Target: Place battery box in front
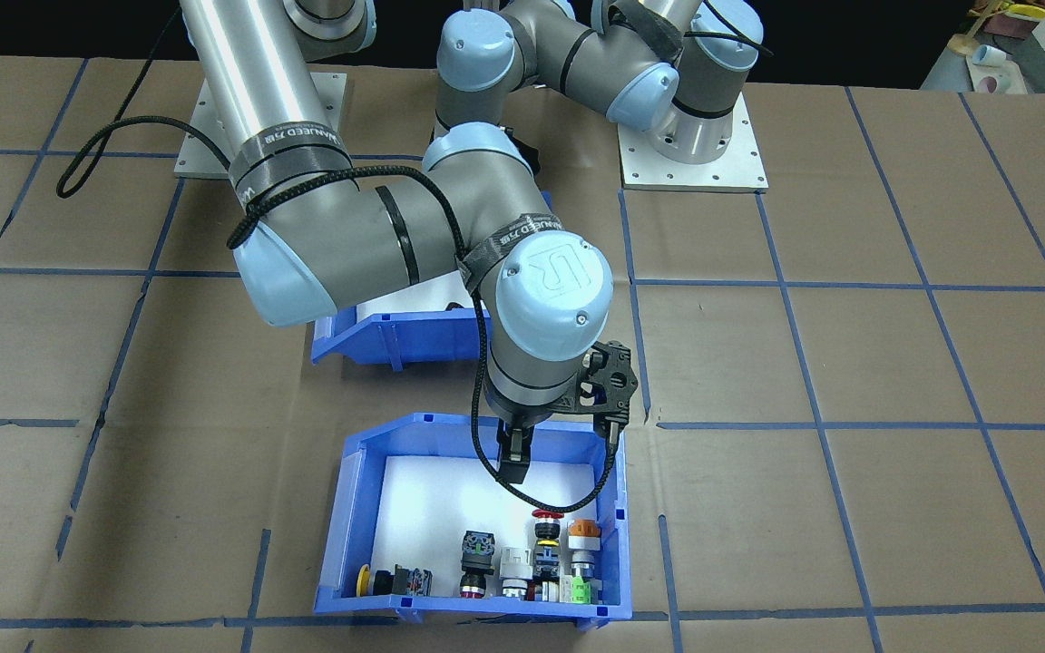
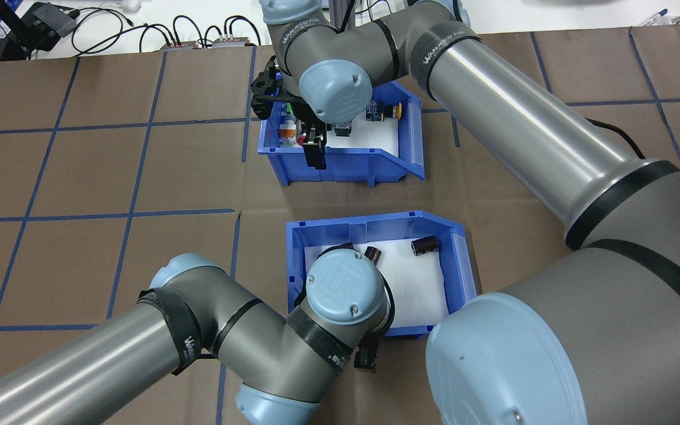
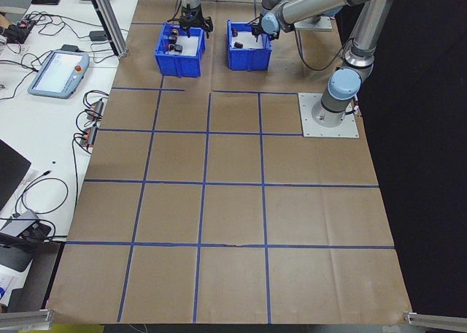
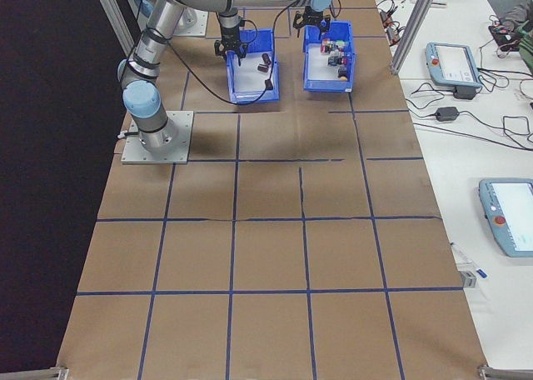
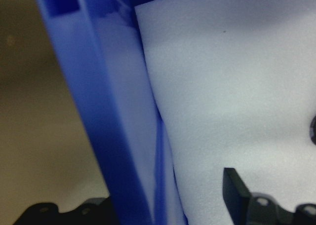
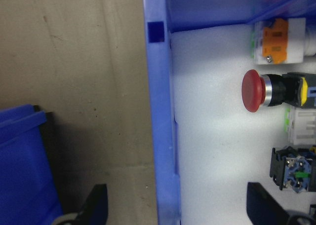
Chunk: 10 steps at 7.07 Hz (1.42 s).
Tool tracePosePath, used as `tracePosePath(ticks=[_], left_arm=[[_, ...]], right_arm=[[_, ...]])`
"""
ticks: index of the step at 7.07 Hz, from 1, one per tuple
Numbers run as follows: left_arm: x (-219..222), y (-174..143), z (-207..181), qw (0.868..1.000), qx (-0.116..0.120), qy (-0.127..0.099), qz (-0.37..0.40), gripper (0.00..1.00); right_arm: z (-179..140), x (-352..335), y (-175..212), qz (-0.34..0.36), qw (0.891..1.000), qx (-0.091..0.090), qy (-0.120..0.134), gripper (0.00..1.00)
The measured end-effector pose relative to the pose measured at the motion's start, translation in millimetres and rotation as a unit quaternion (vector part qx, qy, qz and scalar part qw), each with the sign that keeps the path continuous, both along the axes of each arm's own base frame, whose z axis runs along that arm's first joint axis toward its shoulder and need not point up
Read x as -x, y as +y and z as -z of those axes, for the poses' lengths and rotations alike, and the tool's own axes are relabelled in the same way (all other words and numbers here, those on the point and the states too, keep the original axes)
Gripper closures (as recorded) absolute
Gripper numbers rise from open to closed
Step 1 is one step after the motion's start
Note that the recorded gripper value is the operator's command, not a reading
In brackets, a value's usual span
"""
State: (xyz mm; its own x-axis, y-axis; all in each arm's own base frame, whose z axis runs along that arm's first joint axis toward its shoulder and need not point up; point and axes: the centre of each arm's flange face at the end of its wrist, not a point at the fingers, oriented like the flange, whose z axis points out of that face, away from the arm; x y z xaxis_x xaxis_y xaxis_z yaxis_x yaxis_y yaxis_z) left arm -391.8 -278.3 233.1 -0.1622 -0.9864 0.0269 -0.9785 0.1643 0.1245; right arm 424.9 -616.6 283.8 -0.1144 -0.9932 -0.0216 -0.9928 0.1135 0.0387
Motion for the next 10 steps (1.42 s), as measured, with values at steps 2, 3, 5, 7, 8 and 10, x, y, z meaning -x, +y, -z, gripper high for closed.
tracePosePath(ticks=[2,3,5,7,8,10], left_arm=[[-2,8,-14,1.000,0.005,0.014,-0.002,1.00],[-6,9,-27,1.000,0.009,0.017,-0.003,1.00],[-33,7,-59,1.000,0.004,0.009,0.001,1.00],[-77,1,-88,1.000,-0.011,-0.006,0.022,1.00],[-96,-1,-96,0.999,-0.018,-0.010,0.027,1.00],[-114,-4,-101,0.999,-0.025,-0.018,0.040,1.00]], right_arm=[[16,3,1,0.004,1.000,0.023,-0.010,0.45],[13,5,0,0.005,0.999,0.029,-0.013,0.68],[10,7,0,0.003,0.999,0.032,-0.014,0.96],[-3,11,-5,0.003,0.999,0.043,-0.012,0.97],[-19,15,-11,0.004,0.999,0.053,-0.010,0.97],[-47,40,-27,-0.009,0.998,0.063,0.010,0.97]])
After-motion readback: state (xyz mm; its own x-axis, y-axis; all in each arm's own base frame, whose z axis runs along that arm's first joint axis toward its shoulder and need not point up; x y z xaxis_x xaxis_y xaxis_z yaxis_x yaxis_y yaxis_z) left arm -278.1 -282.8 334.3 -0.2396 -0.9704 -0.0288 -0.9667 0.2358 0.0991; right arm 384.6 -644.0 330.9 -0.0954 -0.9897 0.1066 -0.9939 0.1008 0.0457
